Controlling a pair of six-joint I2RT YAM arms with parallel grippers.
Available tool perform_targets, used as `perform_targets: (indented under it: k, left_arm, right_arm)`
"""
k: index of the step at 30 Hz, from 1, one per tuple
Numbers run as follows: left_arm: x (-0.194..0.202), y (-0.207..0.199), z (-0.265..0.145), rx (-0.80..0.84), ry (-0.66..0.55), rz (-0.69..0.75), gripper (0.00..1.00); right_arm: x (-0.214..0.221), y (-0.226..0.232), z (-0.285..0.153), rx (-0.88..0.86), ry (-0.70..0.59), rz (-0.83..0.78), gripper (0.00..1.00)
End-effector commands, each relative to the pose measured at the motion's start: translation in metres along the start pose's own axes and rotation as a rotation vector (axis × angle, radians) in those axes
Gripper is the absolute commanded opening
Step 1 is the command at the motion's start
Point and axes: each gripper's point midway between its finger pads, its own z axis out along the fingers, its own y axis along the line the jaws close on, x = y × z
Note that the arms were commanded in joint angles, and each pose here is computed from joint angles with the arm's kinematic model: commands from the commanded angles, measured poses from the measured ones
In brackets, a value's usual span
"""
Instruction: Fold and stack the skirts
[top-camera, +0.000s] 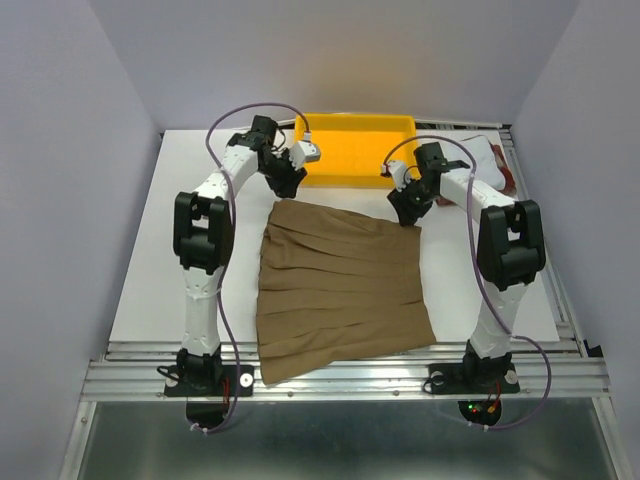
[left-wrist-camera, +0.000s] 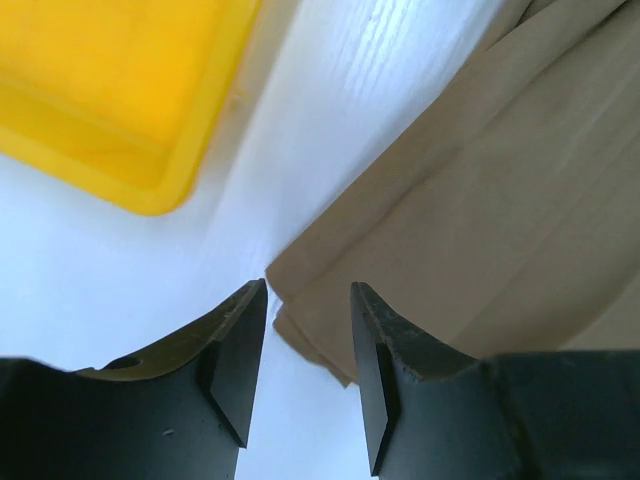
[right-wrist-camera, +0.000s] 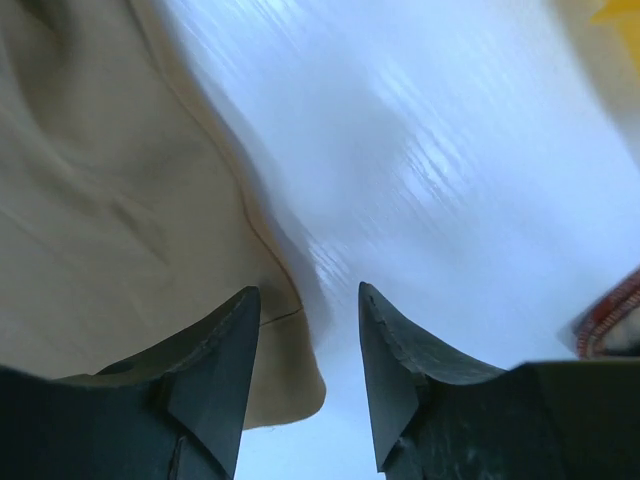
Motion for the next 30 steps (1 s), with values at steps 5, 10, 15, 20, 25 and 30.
perform_targets:
  k: [5, 10, 15, 20, 25, 30]
  left_arm:
    - [0.022, -0.003, 0.037, 0.0, 0.04, -0.001, 0.55]
    - [0.049, -0.019, 0.05, 0.023, 0.135, 0.053, 0.49]
    - [0.032, -0.011, 0.009, -0.081, 0.069, 0.128, 0.0]
    - [0.037, -0.019, -0.05, -0.275, -0.007, 0.24, 0.0]
    - [0.055, -0.047, -0.078, -0.398, -0.018, 0.496, 0.28]
    - [0.067, -0.084, -0.073, -0.251, 0.007, 0.553, 0.57]
  right_arm:
    - [0.011, -0.013, 0.023, 0.005, 0.053, -0.021, 0.54]
    - [0.034, -0.013, 0.036, -0.009, 0.11, -0.012, 0.56]
    - [0.049, -0.019, 0.04, -0.004, 0.146, -0.008, 0.49]
    - [0.056, -0.028, 0.034, 0.005, 0.144, 0.01, 0.29]
    - [0.049, -0.027, 0.026, -0.02, 0.097, 0.021, 0.16]
    - [0.025, -0.021, 0.011, -0.061, 0.022, 0.008, 0.41]
